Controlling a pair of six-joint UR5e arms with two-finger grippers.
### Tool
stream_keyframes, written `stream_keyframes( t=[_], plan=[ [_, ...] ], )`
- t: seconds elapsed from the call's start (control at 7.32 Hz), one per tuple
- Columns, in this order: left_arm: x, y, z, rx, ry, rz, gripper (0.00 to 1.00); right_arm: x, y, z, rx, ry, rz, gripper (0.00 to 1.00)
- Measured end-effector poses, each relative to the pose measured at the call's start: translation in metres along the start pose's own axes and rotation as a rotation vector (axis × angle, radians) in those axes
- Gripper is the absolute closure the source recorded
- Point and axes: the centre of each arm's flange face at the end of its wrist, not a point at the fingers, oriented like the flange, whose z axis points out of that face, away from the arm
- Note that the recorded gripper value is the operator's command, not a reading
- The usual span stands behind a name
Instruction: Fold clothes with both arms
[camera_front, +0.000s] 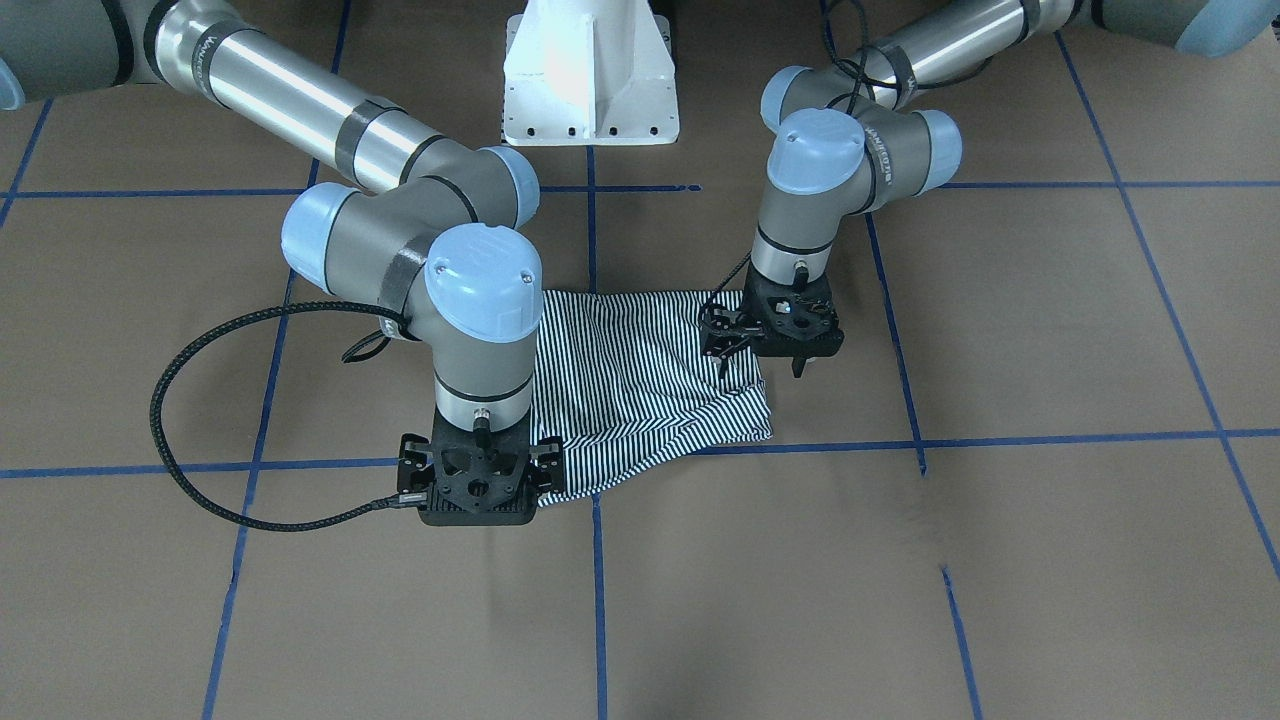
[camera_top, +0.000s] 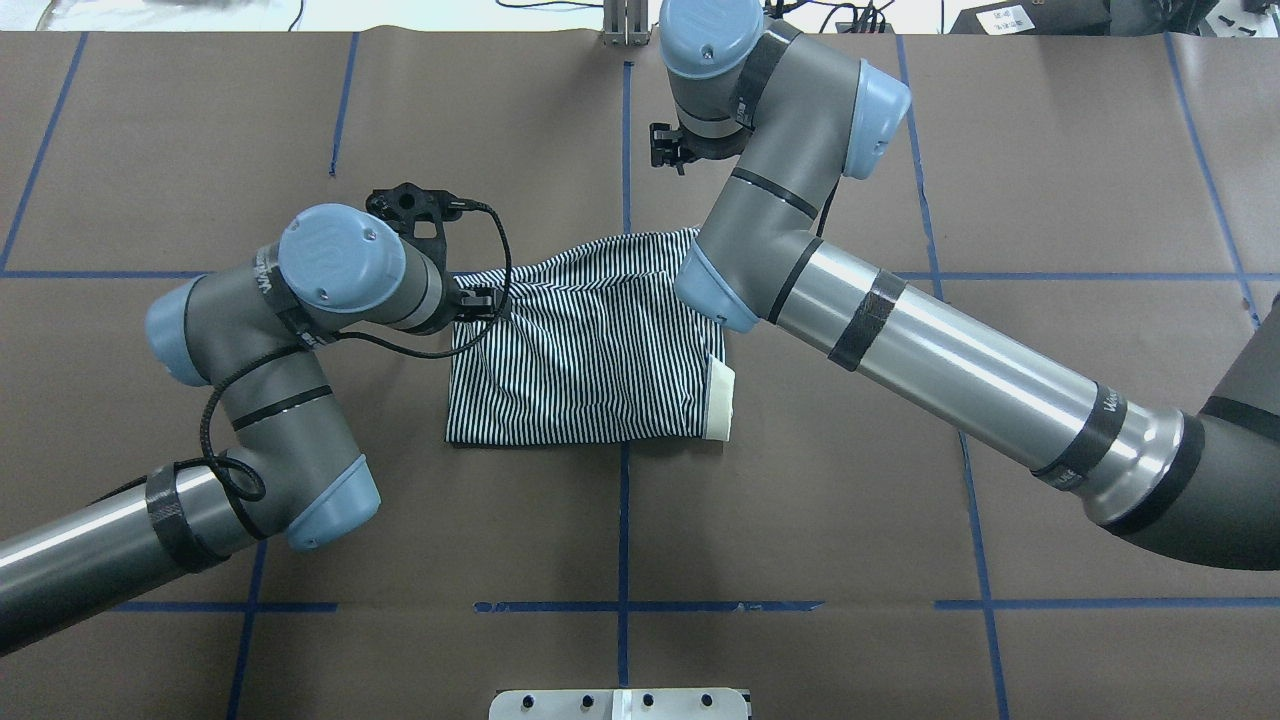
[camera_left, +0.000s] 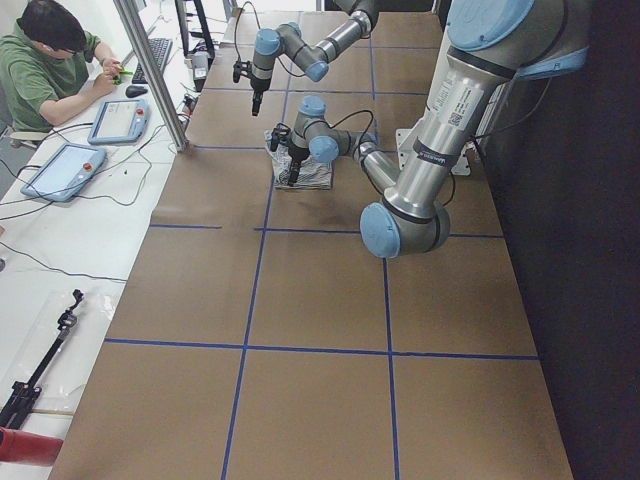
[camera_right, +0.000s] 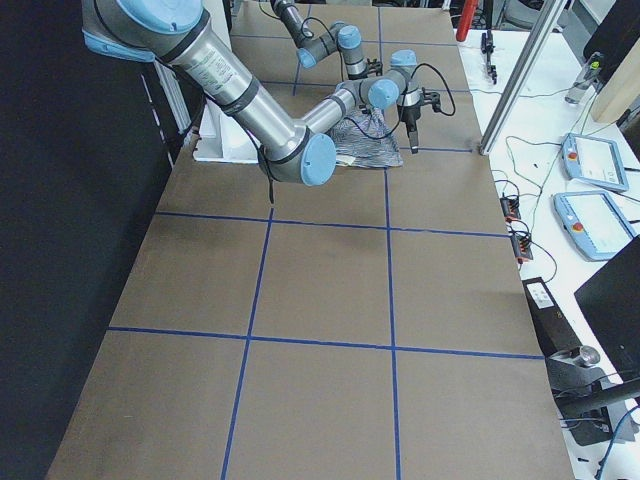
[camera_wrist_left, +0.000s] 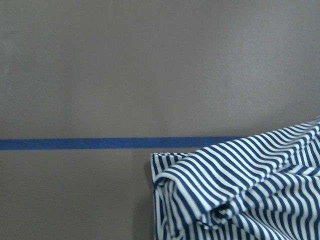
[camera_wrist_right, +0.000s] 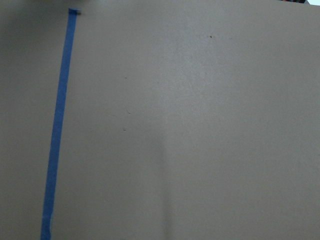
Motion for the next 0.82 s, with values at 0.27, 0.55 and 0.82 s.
stream_keyframes(
  t=[0.27,0.55,0.82],
  plan=[
    [-0.012,-0.019,0.016,0.01,-0.044,-0.012,0.0,0.003,0.002,0.003,-0.002,0.004,-0.002,0.0],
    [-0.031,-0.072,0.03,0.039,-0.099,-0.01,0.0,0.003,0.004,0.005,-0.004,0.005,-0.003,0.0],
    [-0.054,-0.136,0.051,0.07,-0.148,0.008,0.0,0.0,0.007,0.006,-0.005,0.005,-0.007,0.0]
  ],
)
